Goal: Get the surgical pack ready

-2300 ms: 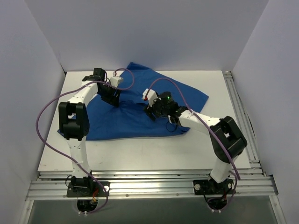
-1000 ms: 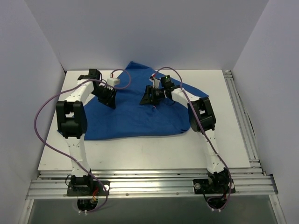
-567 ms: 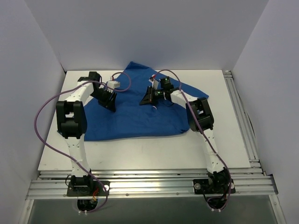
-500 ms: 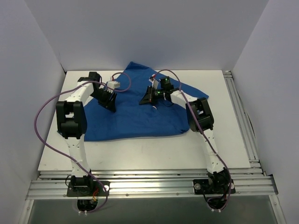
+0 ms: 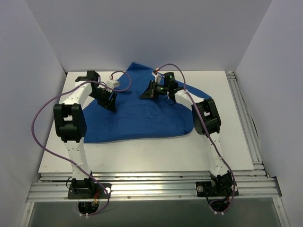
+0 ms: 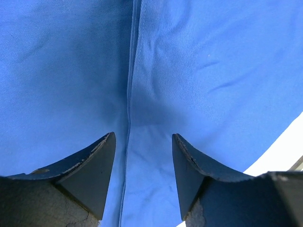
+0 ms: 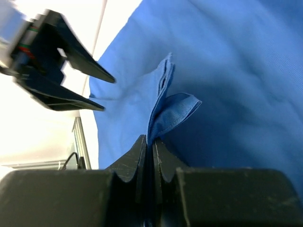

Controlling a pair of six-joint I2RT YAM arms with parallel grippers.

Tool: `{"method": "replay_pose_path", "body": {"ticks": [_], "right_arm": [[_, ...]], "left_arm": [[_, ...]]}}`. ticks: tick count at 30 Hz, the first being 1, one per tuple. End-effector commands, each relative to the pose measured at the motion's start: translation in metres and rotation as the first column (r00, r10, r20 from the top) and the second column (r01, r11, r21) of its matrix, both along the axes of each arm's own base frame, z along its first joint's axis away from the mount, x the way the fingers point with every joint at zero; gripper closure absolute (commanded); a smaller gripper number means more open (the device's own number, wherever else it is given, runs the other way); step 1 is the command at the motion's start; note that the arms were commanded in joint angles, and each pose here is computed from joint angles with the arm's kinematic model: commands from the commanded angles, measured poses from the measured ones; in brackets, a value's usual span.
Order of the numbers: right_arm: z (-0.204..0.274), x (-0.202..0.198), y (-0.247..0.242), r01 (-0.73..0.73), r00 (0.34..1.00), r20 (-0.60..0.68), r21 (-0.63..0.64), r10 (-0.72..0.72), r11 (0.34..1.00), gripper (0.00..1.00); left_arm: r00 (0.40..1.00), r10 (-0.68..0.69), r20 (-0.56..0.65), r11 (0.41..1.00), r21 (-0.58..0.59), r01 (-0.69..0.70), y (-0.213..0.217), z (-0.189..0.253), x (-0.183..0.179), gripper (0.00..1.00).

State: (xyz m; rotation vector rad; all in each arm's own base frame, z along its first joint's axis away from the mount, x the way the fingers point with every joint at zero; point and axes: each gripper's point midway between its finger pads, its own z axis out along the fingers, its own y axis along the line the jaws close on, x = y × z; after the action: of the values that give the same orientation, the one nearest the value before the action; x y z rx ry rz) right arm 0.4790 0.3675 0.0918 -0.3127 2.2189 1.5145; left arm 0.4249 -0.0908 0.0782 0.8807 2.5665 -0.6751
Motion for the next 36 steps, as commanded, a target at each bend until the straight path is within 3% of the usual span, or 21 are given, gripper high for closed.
{"method": "replay_pose_path", "body": {"ticks": [1,8,16,29,33,36], "right_arm": [[0.076,0.007,0.002,0.001,0.985,0.172,0.067,-0.013,0.998,1.00],[0.081,0.031,-0.011,0.053,0.972,0.229,0.000,-0.052,0.999,1.00],[0.010,0.054,-0.026,0.122,0.969,0.234,-0.198,-0.074,0.973,1.00],[-0.051,0.061,-0.030,0.143,0.971,0.223,-0.270,-0.083,0.952,1.00],[-0.050,0.059,-0.034,0.149,0.966,0.247,-0.303,-0.073,0.941,0.93],[-0.046,0.059,-0.037,0.160,0.963,0.258,-0.311,-0.079,0.937,0.82]], "left_arm": [[0.997,-0.021,0.070,0.999,-0.041,0.024,-0.004,0.033,0.002,0.40],[0.997,-0.004,0.081,0.999,-0.041,0.007,-0.004,0.037,0.007,0.39],[0.989,0.038,0.140,0.999,0.007,-0.040,-0.003,0.045,0.017,0.39],[0.976,0.011,0.220,0.999,0.043,-0.021,-0.040,0.052,0.030,0.39],[0.961,0.042,0.274,0.997,0.054,-0.060,-0.053,0.055,0.051,0.39],[0.947,0.091,0.308,0.994,0.032,-0.106,-0.063,0.058,0.075,0.39]]}}
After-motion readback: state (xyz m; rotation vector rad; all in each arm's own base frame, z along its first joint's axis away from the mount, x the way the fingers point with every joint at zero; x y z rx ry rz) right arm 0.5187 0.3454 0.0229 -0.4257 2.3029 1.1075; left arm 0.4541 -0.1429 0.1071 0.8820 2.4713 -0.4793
